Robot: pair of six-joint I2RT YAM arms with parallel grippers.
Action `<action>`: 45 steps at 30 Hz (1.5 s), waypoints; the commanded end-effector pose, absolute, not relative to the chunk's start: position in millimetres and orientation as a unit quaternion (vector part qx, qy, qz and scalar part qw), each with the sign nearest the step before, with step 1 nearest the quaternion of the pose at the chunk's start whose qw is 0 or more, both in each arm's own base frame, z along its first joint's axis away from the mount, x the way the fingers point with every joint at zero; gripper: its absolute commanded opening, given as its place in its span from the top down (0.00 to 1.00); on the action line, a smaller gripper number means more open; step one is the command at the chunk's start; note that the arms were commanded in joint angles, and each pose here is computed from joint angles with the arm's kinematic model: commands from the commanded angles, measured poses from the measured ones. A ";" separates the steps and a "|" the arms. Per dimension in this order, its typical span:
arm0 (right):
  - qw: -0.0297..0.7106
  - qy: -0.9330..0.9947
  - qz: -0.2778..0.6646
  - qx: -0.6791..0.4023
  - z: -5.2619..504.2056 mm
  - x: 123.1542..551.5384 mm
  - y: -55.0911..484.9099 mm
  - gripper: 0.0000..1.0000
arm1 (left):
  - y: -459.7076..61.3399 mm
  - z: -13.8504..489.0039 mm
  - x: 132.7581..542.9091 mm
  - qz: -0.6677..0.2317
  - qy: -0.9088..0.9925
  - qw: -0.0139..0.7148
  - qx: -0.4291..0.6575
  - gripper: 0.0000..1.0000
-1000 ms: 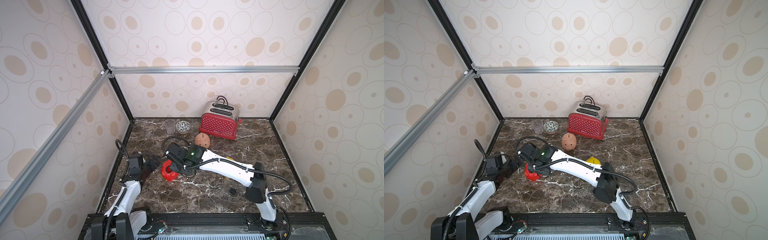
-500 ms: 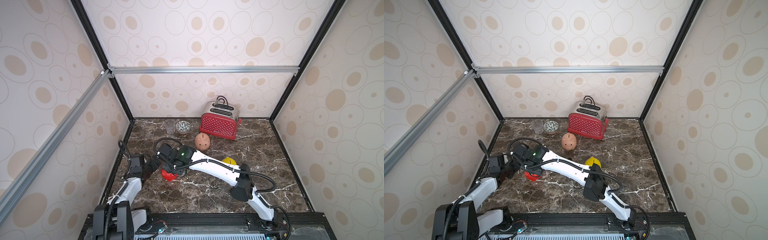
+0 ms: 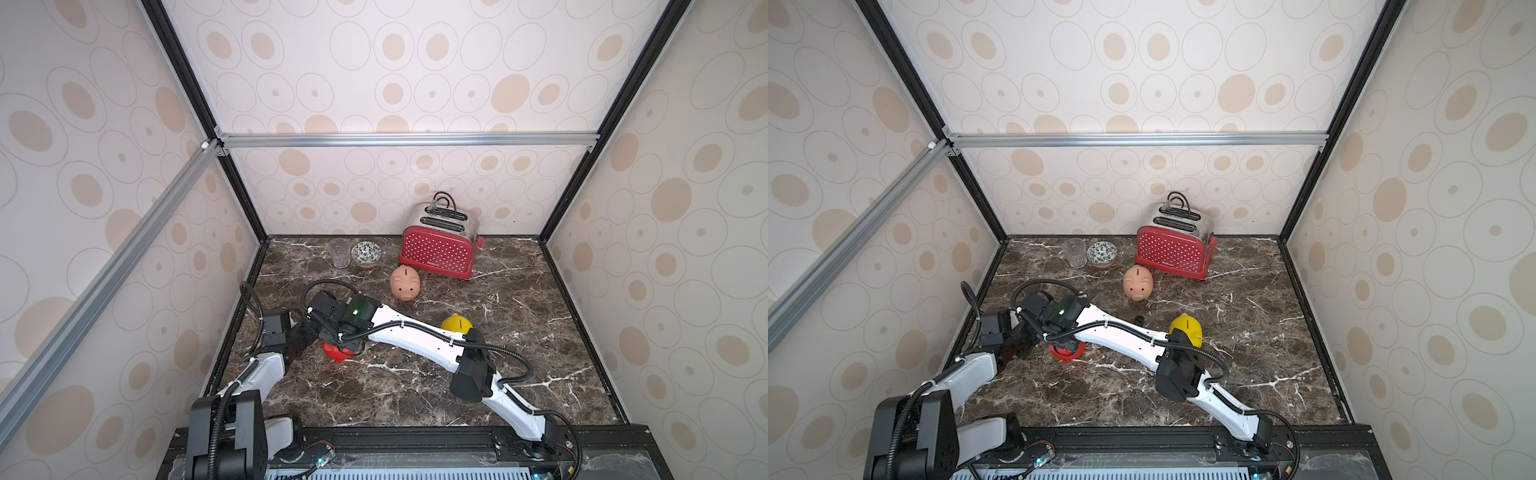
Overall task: Close piggy banks
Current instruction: Insert the knob into the piggy bank.
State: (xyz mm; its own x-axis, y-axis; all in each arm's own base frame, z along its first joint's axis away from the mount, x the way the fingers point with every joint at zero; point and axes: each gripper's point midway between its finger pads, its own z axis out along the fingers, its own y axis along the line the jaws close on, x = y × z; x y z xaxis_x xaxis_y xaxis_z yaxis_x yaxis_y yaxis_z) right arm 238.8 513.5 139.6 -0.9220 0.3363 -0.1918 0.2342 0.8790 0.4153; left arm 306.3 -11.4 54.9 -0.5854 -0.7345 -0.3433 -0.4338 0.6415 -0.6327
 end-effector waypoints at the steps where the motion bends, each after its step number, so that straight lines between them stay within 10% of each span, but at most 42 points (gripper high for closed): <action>1: 0.139 0.960 0.184 0.157 134.5 240.4 511.9 1.00 | -9.1 56.0 307.6 -0.250 0.852 0.307 -0.343 0.01; 45: 0.165 0.964 0.133 0.159 103.4 255.3 498.1 1.00 | -9.3 41.9 304.7 -0.239 0.864 0.292 -0.333 0.01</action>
State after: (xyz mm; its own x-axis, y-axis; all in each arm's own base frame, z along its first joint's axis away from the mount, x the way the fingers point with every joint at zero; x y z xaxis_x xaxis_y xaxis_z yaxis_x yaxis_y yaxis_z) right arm 251.3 507.2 114.8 -0.9049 0.3432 -0.2519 0.2426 0.9019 0.3574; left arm 305.3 -11.7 45.9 -0.6030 -0.7229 -0.3373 -0.4375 0.6532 -0.6180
